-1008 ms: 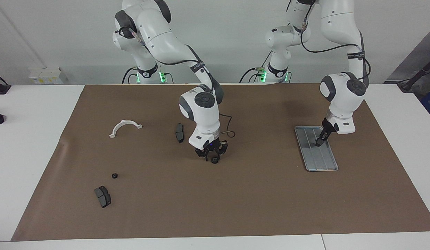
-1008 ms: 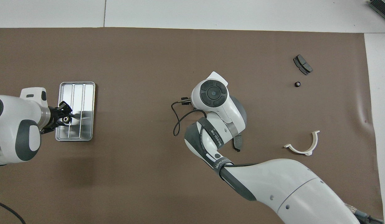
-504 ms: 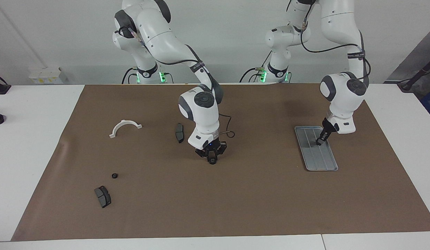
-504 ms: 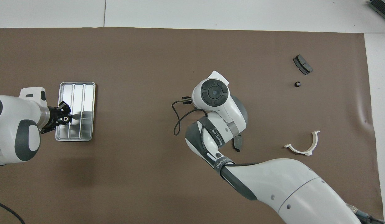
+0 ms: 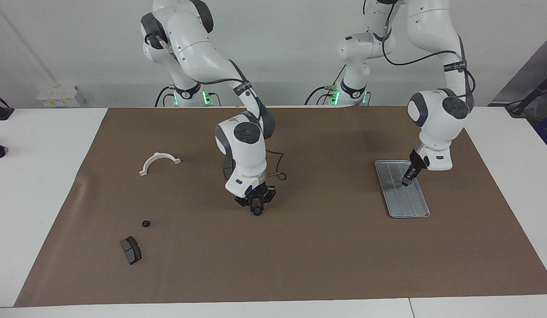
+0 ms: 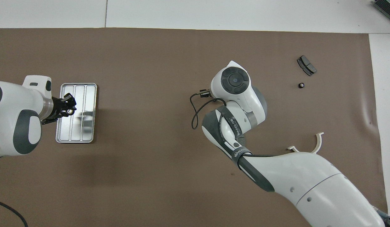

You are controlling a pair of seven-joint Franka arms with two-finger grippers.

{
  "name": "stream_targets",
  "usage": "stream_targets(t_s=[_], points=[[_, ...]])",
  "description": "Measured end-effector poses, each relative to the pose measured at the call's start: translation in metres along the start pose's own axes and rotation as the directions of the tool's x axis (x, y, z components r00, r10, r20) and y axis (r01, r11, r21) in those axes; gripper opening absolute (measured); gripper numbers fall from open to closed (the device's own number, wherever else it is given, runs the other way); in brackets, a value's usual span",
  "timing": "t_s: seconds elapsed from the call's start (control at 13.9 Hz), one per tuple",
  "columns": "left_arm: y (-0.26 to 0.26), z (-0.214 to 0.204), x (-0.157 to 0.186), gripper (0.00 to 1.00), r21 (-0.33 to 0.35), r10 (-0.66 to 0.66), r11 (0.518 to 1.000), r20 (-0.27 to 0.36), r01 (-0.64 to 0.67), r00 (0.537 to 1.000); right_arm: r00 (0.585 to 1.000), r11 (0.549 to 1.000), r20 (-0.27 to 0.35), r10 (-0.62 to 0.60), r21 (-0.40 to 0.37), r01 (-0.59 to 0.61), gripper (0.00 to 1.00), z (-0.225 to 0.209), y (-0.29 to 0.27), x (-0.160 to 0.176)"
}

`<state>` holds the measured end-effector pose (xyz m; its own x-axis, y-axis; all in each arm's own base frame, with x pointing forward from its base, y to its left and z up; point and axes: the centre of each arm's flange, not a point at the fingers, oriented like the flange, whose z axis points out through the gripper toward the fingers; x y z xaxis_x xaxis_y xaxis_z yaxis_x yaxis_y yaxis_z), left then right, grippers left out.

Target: Place bearing gear from tray to pile

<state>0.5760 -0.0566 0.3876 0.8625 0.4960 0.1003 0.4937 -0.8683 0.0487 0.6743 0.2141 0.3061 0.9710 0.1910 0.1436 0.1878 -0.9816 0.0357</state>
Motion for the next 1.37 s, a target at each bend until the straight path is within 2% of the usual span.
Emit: stream_targets(t_s=[0.36, 0.58, 0.72, 0.94, 1.15, 1.37], points=[[0.115, -0.019, -0.089, 0.35, -0.076, 0.213, 0.974, -0.042, -0.216, 0.976, 0.998, 0.998, 0.019, -0.054, -0.027, 0.054, 0.34, -0.018, 0.126, 0.003], [0.179, -0.009, -0.149, 0.35, -0.141, 0.193, 0.970, -0.041, -0.197, 0.980, 0.998, 0.998, 0.025, -0.050, -0.029, 0.051, 0.34, -0.017, 0.175, -0.003], [0.227, 0.006, -0.182, 0.35, -0.181, 0.149, 0.972, -0.025, -0.151, 0.989, 1.000, 1.000, 0.023, -0.010, 0.008, 0.010, 0.34, -0.016, 0.195, -0.006], [0.280, 0.051, -0.229, 0.35, -0.265, 0.118, 0.957, -0.022, -0.119, 0.993, 1.000, 0.999, 0.019, 0.017, 0.039, -0.017, 0.34, -0.016, 0.203, -0.008], [0.288, 0.076, -0.229, 0.36, -0.295, 0.103, 0.949, -0.031, -0.108, 0.994, 1.000, 0.999, 0.010, 0.017, 0.038, -0.018, 0.34, -0.018, 0.203, -0.006], [0.289, 0.074, -0.223, 0.63, -0.305, 0.095, 0.947, -0.040, -0.102, 0.995, 1.000, 0.999, -0.015, 0.021, 0.039, -0.020, 0.34, -0.021, 0.203, -0.003]])
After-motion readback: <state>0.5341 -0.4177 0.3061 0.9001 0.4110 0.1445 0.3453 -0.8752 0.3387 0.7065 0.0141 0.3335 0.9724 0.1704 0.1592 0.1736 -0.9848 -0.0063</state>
